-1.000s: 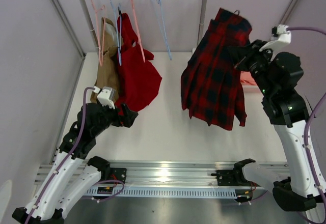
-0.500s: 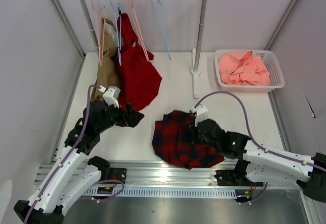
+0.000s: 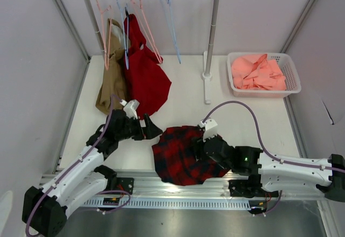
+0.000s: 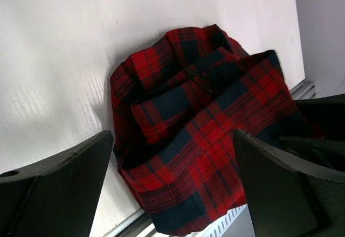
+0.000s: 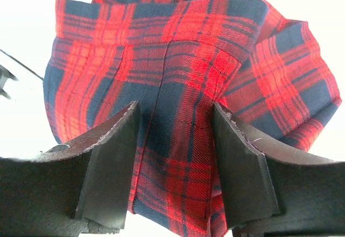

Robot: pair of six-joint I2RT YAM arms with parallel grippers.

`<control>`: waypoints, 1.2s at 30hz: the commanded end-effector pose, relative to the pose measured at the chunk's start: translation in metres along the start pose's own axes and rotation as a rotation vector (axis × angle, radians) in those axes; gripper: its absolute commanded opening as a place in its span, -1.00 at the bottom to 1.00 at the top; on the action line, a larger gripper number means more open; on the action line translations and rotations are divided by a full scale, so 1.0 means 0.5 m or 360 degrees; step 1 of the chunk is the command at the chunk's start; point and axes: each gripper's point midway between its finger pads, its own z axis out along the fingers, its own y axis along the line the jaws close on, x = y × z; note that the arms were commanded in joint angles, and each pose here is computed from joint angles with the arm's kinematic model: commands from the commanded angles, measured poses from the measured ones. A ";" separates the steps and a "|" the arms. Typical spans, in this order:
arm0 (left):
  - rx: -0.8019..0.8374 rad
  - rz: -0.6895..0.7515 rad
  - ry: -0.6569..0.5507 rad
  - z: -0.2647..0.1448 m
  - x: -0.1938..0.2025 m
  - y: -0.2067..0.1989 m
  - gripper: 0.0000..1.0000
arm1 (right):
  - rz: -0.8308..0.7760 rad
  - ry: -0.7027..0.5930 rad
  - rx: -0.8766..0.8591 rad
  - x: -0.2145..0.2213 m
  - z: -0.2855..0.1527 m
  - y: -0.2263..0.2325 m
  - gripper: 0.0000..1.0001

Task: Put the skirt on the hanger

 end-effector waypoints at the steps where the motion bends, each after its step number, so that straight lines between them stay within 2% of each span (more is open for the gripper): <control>1: 0.0020 0.0000 0.0000 0.023 -0.005 -0.003 0.96 | 0.0054 -0.0153 0.0042 -0.074 -0.010 0.011 0.24; 4: 0.0002 -0.0034 0.0073 0.038 0.020 0.010 0.95 | 0.0048 -0.0170 0.0085 -0.105 0.005 -0.005 0.56; 12: 0.0004 -0.0086 0.0104 0.054 0.041 0.017 0.88 | 0.0213 0.0005 0.0158 -0.139 0.100 -0.096 0.62; 16: -0.0019 -0.0098 0.0121 0.058 0.050 0.024 0.84 | 0.0218 0.0150 0.0046 -0.130 0.136 -0.083 0.67; 21: -0.0039 -0.0103 0.0133 0.062 0.056 0.031 0.83 | 0.0196 0.0207 -0.0032 -0.124 0.154 -0.057 0.63; 23: -0.0046 -0.0107 0.0142 0.063 0.059 0.034 0.83 | 0.0197 0.0213 -0.0047 -0.122 0.152 -0.049 0.53; 26: -0.0045 -0.0107 0.0140 0.065 0.058 0.033 0.83 | 0.0198 0.0220 -0.0027 -0.125 0.143 -0.051 0.20; 27: -0.0048 -0.0111 0.0141 0.066 0.057 0.034 0.83 | 0.0192 0.0241 -0.0010 -0.122 0.137 -0.054 -0.08; 29: -0.0044 -0.0108 0.0139 0.067 0.055 0.031 0.83 | 0.0192 0.0208 -0.0004 -0.146 0.125 -0.055 -0.40; 30: -0.0037 -0.0105 0.0130 0.068 0.046 0.025 0.83 | 0.0191 0.0220 0.0017 -0.149 0.117 -0.061 -0.67; 31: -0.0044 -0.0108 0.0135 0.069 0.047 0.027 0.83 | 0.0184 0.0199 0.0021 -0.165 0.111 -0.065 -0.78; 33: -0.0032 -0.0113 0.0127 0.071 0.036 0.017 0.83 | 0.0181 0.0110 0.0016 -0.229 0.093 -0.067 -1.00; 36: -0.0006 -0.0128 0.0105 0.074 0.016 0.000 0.83 | 0.0123 -0.0058 -0.0003 -0.347 0.063 -0.072 -1.00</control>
